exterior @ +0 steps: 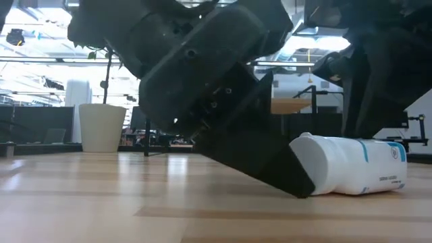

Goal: Pick and place medicine bottles onto shelf by color
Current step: Put the white and blue pill bottle on the shelf aligned with white and blue pill bottles

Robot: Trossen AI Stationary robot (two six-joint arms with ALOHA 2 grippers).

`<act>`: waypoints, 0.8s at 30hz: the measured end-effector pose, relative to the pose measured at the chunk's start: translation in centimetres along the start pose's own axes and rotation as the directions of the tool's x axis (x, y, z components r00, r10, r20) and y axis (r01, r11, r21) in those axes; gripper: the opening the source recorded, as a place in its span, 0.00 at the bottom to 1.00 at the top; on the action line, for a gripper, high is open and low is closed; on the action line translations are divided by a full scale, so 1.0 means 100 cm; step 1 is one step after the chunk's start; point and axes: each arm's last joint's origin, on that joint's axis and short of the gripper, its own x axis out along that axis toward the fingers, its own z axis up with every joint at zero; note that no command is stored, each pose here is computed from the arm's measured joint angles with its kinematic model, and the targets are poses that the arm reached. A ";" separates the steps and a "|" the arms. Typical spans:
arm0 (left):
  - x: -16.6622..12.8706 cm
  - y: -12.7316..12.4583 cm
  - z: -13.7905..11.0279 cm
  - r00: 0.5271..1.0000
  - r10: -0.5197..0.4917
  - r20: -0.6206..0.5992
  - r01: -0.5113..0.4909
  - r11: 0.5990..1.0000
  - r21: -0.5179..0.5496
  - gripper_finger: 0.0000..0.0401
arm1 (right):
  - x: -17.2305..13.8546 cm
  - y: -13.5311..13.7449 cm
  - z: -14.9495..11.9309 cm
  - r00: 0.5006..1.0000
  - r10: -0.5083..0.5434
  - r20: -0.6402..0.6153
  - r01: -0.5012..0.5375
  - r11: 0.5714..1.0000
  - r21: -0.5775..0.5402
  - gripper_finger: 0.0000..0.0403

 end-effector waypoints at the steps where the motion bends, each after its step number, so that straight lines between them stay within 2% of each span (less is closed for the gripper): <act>1: 0.001 0.000 0.000 1.000 0.000 0.006 0.000 1.000 -0.002 0.48 | 0.000 0.000 0.000 1.000 0.000 0.000 0.000 1.000 0.000 0.22; 10: -0.001 0.000 0.010 0.997 0.044 0.063 -0.046 0.998 0.038 0.48 | -0.001 0.002 -0.004 1.000 -0.004 -0.024 0.005 1.000 0.025 0.22; 16: -0.005 -0.005 0.037 0.991 0.030 0.134 -0.045 0.993 0.108 0.48 | -0.004 0.007 -0.007 0.999 0.013 -0.039 -0.012 1.000 0.024 0.22; 24: -0.008 0.007 0.060 0.981 0.039 0.191 -0.062 0.991 0.115 0.48 | -0.010 0.007 -0.006 0.997 -0.009 -0.076 0.011 0.999 0.035 0.22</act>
